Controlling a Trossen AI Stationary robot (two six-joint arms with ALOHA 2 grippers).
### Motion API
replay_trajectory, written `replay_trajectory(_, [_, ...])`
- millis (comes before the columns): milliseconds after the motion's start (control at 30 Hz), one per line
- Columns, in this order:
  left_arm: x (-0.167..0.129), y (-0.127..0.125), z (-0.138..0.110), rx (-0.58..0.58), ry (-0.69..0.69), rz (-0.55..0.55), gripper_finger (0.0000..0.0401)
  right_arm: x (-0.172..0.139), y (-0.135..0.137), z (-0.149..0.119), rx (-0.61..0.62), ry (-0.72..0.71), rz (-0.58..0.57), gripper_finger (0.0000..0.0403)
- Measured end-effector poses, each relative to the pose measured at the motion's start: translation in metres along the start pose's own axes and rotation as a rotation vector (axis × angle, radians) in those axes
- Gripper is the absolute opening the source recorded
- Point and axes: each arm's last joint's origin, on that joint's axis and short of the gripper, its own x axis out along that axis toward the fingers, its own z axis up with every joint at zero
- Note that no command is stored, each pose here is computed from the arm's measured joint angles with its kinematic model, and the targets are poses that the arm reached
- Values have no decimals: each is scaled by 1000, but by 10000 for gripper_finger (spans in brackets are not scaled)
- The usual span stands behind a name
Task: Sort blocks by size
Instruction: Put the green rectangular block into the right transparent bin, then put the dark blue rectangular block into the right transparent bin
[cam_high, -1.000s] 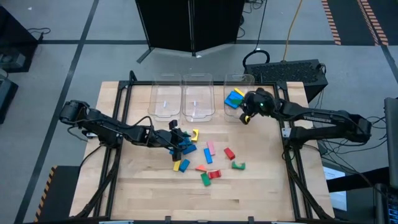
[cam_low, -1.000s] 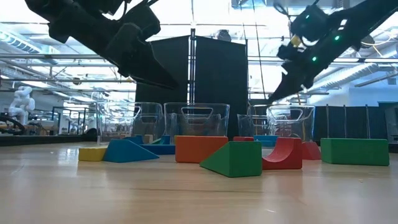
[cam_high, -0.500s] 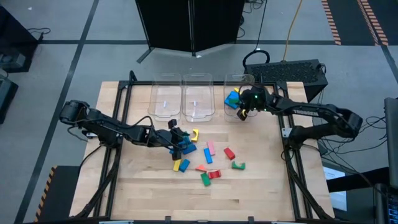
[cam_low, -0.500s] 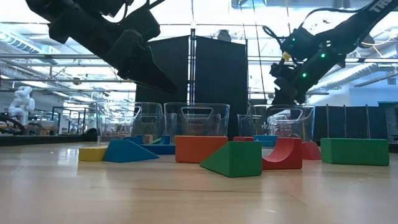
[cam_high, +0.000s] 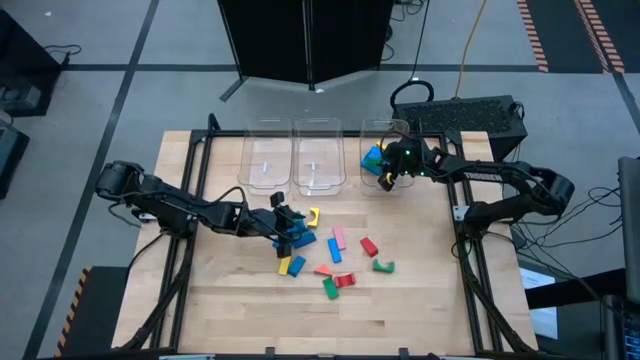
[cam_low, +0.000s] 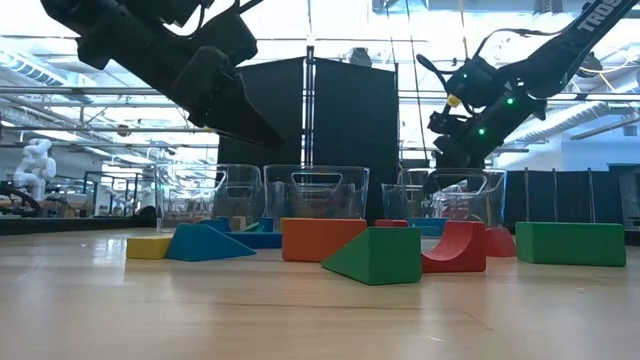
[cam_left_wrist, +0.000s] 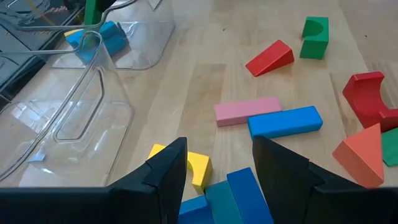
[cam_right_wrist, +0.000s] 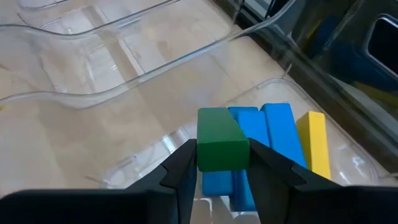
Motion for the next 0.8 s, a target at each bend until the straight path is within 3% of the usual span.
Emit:
replay_trajectory(400, [0, -1, -1, -6, 10, -18, 185, -3, -1, 4, 21, -40, -12, 211])
replay_trajectory(633, [-1, -5, -1, 2, 10, -49, 185, -23, -1, 16, 28, -139, -13, 214])
replay_trajectory(800, [-3, -13, -2, 18, 11, -124, 185, -43, 1, 22, 40, -207, 46, 211])
